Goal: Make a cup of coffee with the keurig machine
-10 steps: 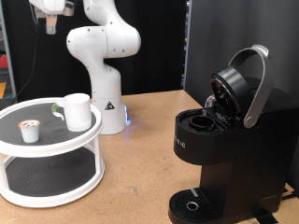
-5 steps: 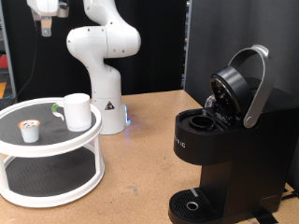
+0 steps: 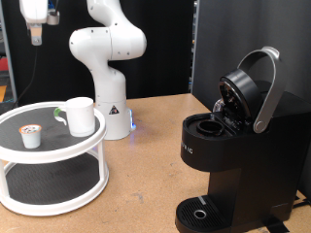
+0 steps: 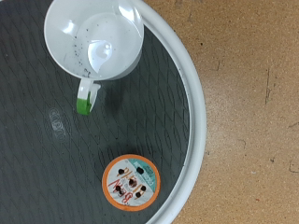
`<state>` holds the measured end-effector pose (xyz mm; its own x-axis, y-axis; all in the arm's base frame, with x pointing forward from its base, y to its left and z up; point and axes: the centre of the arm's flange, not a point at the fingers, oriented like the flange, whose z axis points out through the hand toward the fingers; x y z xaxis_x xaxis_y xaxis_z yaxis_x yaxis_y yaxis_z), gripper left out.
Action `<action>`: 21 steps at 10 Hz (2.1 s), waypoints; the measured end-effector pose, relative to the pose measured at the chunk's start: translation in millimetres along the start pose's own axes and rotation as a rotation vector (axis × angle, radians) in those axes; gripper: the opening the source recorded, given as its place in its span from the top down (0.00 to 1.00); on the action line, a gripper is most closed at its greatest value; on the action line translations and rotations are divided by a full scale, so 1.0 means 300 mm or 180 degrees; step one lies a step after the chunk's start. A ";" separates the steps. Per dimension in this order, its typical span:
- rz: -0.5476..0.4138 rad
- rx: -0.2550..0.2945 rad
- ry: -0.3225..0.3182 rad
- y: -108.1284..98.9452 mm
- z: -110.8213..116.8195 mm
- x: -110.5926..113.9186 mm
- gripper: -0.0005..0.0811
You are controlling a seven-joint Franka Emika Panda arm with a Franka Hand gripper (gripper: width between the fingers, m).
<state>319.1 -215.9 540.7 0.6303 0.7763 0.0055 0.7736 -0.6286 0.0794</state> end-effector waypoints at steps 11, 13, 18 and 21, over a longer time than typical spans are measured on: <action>-0.0197 -0.0117 -0.0033 0.008 0.262 -0.006 0.01; -0.0220 -0.0160 -0.0092 0.008 0.341 -0.016 0.01; -0.0308 -0.0266 -0.0240 0.014 0.511 -0.040 0.01; -0.0321 -0.0250 -0.0269 0.024 0.575 -0.047 0.01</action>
<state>327.0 -239.4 369.4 0.5553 0.8267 -0.0903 0.8280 -0.5395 0.1530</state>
